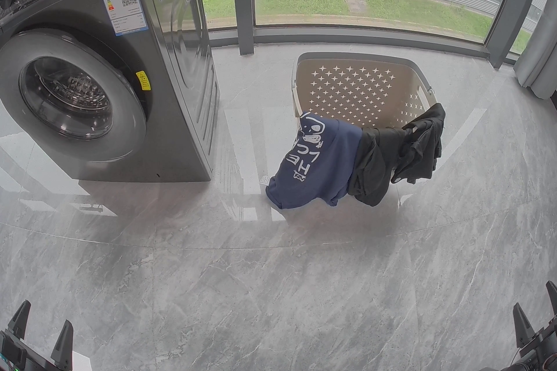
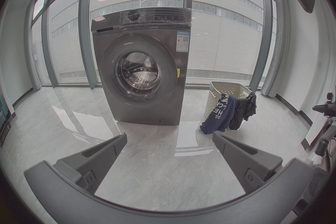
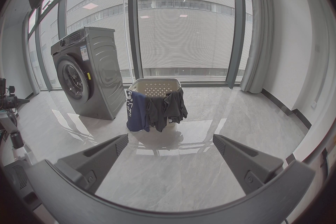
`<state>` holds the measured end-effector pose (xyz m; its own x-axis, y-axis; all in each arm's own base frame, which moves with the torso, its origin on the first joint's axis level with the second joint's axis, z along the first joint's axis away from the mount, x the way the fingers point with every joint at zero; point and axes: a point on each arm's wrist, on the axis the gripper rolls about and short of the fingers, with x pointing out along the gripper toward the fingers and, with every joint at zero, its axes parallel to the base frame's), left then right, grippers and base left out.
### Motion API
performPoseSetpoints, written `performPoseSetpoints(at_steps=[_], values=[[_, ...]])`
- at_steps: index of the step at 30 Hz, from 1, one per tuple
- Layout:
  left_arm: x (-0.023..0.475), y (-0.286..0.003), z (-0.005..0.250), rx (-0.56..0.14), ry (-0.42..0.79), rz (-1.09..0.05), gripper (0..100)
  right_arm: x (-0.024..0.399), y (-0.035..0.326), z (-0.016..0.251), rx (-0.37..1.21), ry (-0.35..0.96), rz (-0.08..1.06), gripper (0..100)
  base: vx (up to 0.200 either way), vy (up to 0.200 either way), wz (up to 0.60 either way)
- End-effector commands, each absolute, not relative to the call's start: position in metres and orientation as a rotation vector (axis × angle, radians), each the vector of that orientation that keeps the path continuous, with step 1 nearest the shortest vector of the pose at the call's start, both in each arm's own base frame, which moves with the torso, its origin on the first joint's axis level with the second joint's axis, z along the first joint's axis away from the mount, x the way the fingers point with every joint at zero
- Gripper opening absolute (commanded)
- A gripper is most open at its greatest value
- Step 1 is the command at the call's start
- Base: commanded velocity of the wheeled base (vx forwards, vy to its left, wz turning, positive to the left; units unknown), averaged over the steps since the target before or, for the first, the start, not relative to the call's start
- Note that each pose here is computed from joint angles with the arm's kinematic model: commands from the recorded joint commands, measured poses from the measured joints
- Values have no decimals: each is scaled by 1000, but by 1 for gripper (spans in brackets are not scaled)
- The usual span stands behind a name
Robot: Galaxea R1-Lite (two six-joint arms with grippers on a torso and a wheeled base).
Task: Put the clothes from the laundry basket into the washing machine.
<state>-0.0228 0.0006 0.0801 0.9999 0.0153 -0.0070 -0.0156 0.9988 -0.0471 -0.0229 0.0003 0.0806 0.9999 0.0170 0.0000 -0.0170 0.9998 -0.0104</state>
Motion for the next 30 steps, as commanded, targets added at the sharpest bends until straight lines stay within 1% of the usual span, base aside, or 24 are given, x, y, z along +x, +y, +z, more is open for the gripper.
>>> performPoseSetpoints(at_steps=[1,20,30], values=[[-22,1,76,-47,12,16,100,-23,0,76,-11,0,18,100,0,-200,0],[-22,1,76,-47,13,16,100,-23,0,76,-11,0,18,100,0,-200,0],[-22,1,76,-49,12,17,100,-23,0,76,-11,1,17,100,0,0,0]])
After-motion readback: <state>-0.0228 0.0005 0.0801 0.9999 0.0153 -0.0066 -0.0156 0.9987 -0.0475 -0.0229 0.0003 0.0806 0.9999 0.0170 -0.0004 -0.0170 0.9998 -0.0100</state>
